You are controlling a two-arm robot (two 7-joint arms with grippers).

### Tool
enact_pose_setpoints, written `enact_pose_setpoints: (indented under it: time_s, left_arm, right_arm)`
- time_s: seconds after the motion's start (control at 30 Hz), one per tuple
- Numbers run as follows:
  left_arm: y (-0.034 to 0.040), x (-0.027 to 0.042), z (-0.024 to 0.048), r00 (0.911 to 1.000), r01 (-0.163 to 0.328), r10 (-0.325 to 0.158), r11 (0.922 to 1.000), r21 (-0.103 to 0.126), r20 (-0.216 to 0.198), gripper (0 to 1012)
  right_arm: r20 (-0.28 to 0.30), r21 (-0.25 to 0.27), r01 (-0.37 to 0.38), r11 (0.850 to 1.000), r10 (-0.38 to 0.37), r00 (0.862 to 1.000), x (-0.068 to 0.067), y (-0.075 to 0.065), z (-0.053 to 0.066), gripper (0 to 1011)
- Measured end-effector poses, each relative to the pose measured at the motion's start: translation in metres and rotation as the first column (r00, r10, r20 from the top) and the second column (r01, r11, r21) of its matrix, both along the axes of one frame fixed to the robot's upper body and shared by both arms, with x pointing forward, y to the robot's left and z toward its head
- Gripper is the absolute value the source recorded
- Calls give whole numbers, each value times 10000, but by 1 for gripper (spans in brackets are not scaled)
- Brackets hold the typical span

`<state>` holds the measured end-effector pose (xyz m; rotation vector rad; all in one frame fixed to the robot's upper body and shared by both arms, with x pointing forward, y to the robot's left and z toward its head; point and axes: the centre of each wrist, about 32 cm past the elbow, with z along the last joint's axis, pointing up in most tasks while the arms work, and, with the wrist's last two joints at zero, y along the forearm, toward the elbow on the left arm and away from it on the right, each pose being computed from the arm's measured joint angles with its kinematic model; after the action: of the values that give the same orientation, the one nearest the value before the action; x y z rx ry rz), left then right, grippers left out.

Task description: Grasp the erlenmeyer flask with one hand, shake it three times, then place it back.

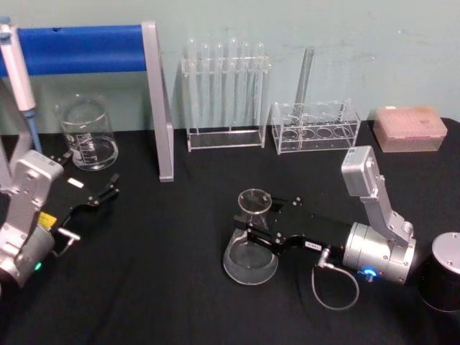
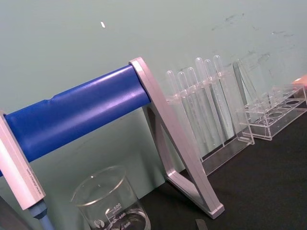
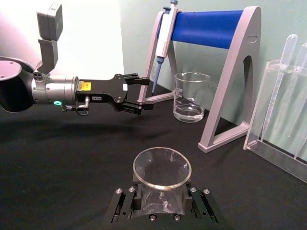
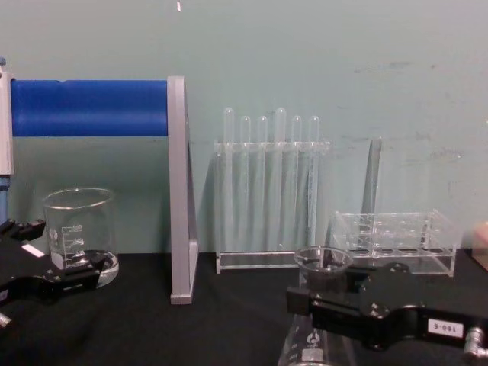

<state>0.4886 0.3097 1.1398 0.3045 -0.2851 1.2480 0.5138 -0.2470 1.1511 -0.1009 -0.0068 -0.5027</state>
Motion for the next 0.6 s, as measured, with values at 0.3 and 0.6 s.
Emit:
enact_pose_setpoints:
  time_s: [0.3,0.6]
  left_arm:
    - [0,0,0,10000,0,0,10000,-1,-1,1001]
    - [0,0,0,10000,0,0,10000,-1,-1,1001]
  right_arm:
    - [-89,-31,6,10000,-6,10000,3,3,-5,450]
    - [-131,-54,-22,10000,21,9999,6,7,-8,450]
